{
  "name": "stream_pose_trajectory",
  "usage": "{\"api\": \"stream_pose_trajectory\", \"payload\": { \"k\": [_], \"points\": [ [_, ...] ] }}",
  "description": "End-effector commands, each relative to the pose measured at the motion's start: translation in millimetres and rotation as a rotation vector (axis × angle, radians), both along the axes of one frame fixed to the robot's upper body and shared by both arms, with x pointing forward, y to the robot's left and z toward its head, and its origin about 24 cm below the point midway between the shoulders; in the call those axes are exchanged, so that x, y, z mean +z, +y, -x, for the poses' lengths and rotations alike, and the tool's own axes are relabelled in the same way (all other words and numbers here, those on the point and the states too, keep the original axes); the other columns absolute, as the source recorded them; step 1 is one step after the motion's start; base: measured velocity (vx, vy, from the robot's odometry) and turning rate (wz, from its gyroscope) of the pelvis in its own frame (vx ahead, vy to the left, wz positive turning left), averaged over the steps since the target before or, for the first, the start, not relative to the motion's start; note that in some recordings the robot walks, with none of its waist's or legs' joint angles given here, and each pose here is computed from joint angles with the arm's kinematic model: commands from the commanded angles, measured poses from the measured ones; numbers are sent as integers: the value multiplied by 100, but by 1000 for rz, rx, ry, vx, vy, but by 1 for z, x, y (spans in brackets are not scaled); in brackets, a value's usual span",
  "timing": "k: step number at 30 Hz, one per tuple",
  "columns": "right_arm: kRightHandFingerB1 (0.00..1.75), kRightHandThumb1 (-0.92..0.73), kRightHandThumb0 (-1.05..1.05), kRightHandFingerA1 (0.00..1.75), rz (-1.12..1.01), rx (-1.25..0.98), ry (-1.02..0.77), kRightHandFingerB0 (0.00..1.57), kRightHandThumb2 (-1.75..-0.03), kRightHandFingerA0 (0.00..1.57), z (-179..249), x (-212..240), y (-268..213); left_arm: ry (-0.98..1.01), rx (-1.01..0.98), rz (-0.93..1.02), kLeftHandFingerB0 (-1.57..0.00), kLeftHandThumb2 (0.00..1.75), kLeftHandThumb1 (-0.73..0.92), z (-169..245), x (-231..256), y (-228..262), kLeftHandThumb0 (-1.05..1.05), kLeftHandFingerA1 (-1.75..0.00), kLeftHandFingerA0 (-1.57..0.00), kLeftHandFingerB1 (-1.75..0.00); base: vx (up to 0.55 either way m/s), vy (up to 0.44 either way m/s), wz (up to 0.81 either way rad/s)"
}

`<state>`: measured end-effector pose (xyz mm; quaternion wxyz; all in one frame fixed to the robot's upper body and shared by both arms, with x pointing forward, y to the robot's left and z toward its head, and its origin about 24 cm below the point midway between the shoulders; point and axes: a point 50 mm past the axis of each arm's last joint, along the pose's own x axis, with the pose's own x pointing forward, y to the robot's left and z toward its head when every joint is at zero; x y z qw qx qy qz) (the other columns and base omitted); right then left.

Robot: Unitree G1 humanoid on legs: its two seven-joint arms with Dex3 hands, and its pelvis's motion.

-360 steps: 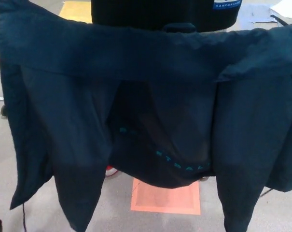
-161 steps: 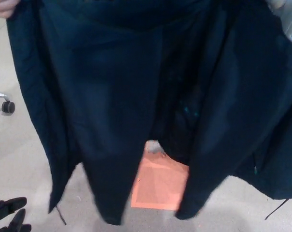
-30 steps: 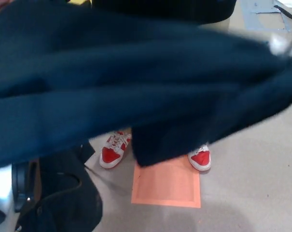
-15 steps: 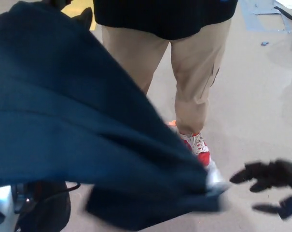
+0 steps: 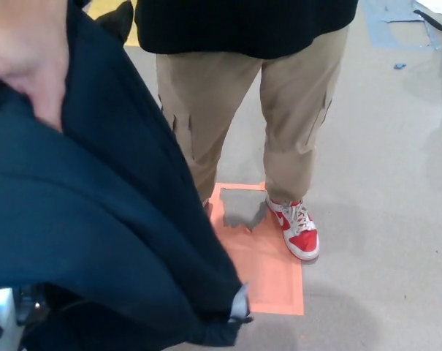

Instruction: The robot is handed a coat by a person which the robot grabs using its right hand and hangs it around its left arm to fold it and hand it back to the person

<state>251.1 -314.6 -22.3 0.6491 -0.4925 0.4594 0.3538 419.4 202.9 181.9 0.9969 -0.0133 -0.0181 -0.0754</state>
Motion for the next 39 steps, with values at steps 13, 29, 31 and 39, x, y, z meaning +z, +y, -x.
{"api": "stream_pose_trajectory", "payload": {
  "k": [13, 29, 31, 39],
  "points": [
    [17, -78, -77, 17, 40, -398, -311, 0, -110, 0, 11, -55, 28, -52, -23, 17, -14, 63, 78, 3, 3, 5, -70, -32, -23, -28, 0, 0, 0],
    [28, -92, -70, 29, 146, -475, -477, 19, -71, 20, 29, -59, 8, -42, -37, 23, 0, 107, 54, 30, -49, 23, -36, -47, 0, -48, 0, 0, 0],
    [29, -92, -69, 30, 142, -477, -494, 21, -72, 22, 26, -57, 9, -27, -31, 26, 0, 107, 54, 36, -59, 27, -36, -47, 0, -48, 0, 0, 0],
    [31, -90, -65, 33, 66, -600, -616, 32, -68, 33, 3, -45, 18, 212, 27, 37, 0, 107, 53, 93, -153, 57, -36, -48, 0, -48, 0, 0, 0]
  ]
}}
